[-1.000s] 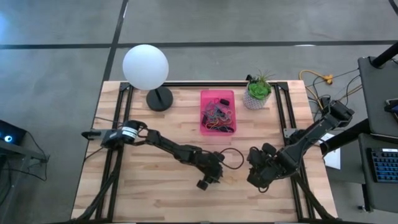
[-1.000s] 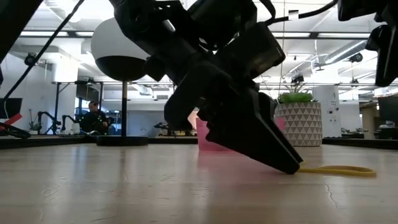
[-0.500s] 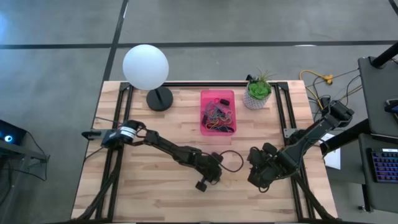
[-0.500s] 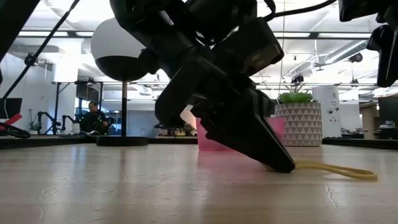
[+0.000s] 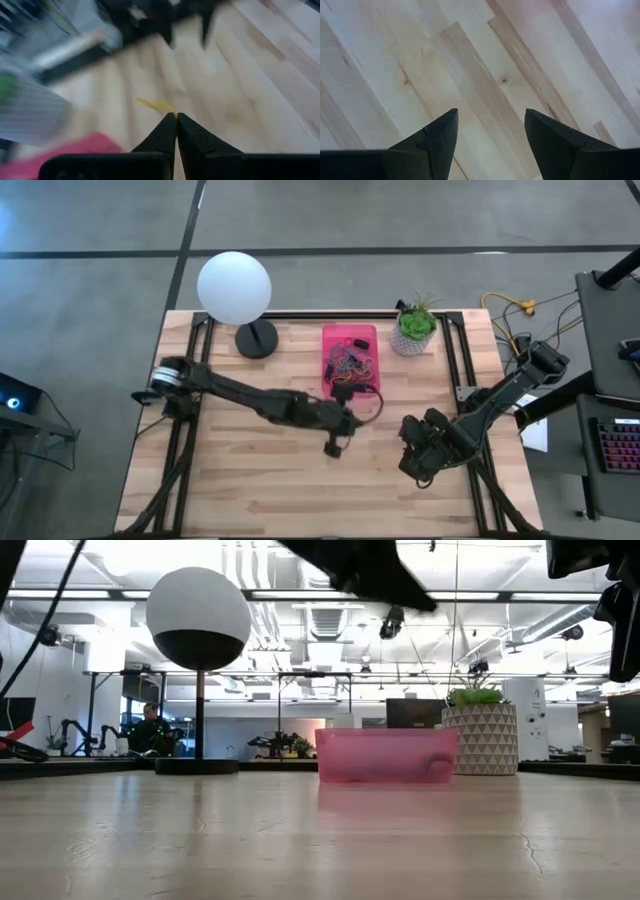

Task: Pick and place rubber bands into bin
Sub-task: Put the yellow rubber band into the pink bin, then return to Home Position

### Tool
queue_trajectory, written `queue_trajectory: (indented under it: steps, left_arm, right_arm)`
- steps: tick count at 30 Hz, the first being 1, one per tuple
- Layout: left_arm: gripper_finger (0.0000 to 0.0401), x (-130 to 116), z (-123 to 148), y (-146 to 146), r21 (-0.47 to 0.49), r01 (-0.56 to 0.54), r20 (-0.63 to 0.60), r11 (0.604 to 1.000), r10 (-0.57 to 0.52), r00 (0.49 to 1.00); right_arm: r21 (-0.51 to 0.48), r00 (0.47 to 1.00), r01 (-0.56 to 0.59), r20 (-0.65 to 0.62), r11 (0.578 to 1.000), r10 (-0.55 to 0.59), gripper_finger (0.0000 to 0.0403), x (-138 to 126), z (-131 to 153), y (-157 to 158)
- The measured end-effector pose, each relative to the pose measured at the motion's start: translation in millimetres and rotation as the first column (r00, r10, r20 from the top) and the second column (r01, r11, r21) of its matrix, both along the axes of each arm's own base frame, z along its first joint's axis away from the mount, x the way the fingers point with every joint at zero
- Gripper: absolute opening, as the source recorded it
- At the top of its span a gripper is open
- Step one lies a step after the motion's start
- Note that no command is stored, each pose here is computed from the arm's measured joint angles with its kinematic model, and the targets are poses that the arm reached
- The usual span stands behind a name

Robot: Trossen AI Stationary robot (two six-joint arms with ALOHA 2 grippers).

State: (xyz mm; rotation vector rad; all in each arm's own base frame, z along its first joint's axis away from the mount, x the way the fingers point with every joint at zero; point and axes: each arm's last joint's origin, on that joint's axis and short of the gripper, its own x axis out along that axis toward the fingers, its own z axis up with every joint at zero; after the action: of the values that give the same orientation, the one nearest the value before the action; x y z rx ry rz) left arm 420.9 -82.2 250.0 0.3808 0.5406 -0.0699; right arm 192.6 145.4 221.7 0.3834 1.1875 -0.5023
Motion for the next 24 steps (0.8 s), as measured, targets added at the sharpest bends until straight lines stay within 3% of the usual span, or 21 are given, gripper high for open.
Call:
queue_trajectory:
  steps: [3,5,8,15,20,24]
  left_arm:
    - [0.0,-7,26,22,0.097,-0.057,0.058,0.994,0.052,0.997]
    - [0.0,-7,35,47,0.158,-0.151,0.08,0.976,0.14,0.987]
    - [0.0,-5,44,94,0.153,-0.277,0.101,0.949,0.264,0.959]
    - [0.0003,0,2,179,0.106,-0.485,-0.014,0.868,0.489,0.872]
    - [0.0035,2,3,183,-0.063,-0.583,-0.005,0.81,0.584,0.812]
    - [0.0066,7,6,166,-0.128,-0.522,-0.01,0.843,0.526,0.851]
  right_arm:
    - [-0.006,1.0,0.001,-0.007,1.0,-0.001,0.0215,-1,0,-1]
    - [-0.009,1.0,0.002,-0.01,1.0,-0.002,0.0215,-1,0,-1]
    - [-0.011,1.0,0.003,-0.012,1.0,-0.003,0.0215,-1,0,-1]
    - [-0.031,1.0,0.004,-0.002,1.0,-0.004,0.0215,-1,-1,-2]
    - [-0.042,1.0,-0.001,-0.009,0.999,0.0,0.0215,-2,-2,-3]
    - [-0.049,1.0,-0.003,-0.018,0.999,0.002,0.0215,-3,-5,-4]
